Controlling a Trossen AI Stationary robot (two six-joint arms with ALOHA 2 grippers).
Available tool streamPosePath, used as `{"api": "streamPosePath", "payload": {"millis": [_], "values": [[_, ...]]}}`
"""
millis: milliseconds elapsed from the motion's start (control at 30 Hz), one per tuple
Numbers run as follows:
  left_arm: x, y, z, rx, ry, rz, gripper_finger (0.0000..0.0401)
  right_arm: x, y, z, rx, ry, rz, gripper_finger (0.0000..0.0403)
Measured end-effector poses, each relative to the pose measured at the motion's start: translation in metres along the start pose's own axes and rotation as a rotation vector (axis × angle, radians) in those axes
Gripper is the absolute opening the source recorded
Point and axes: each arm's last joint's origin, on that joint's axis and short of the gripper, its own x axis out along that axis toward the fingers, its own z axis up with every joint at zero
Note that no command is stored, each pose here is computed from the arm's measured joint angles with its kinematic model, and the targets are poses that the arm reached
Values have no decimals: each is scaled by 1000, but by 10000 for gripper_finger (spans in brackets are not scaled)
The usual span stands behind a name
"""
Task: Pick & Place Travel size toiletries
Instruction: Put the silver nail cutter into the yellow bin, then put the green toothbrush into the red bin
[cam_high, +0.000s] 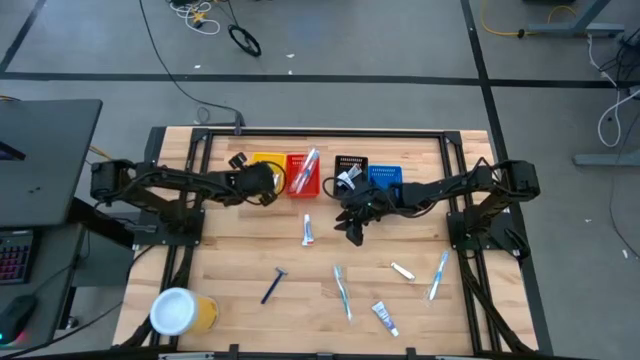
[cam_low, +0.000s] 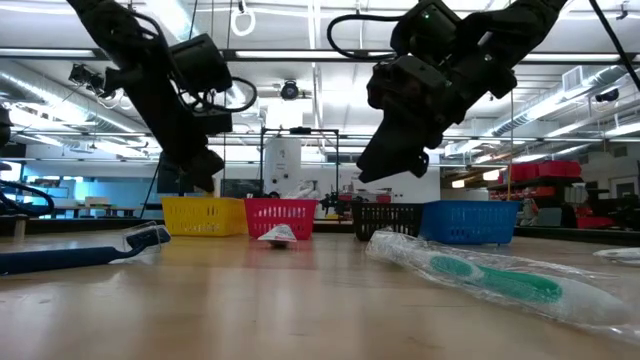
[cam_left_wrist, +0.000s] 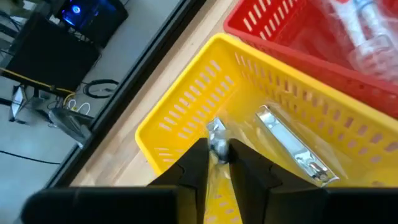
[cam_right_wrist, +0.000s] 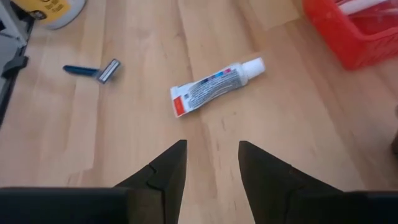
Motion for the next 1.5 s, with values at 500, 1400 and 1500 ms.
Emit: {"api": "streamPosePath", "payload": {"millis": [500, 1400, 1500], "values": [[4, -1, 1, -21, -9, -139, 168, 2, 19, -7, -163, 52, 157, 154], [-18, -6, 38, -19, -211, -23, 227, 23, 77, -39, 64, 87, 225, 154], [-29, -12, 49, 0, -257, -43, 227, 12, 84, -39, 94, 97, 185, 154]]}}
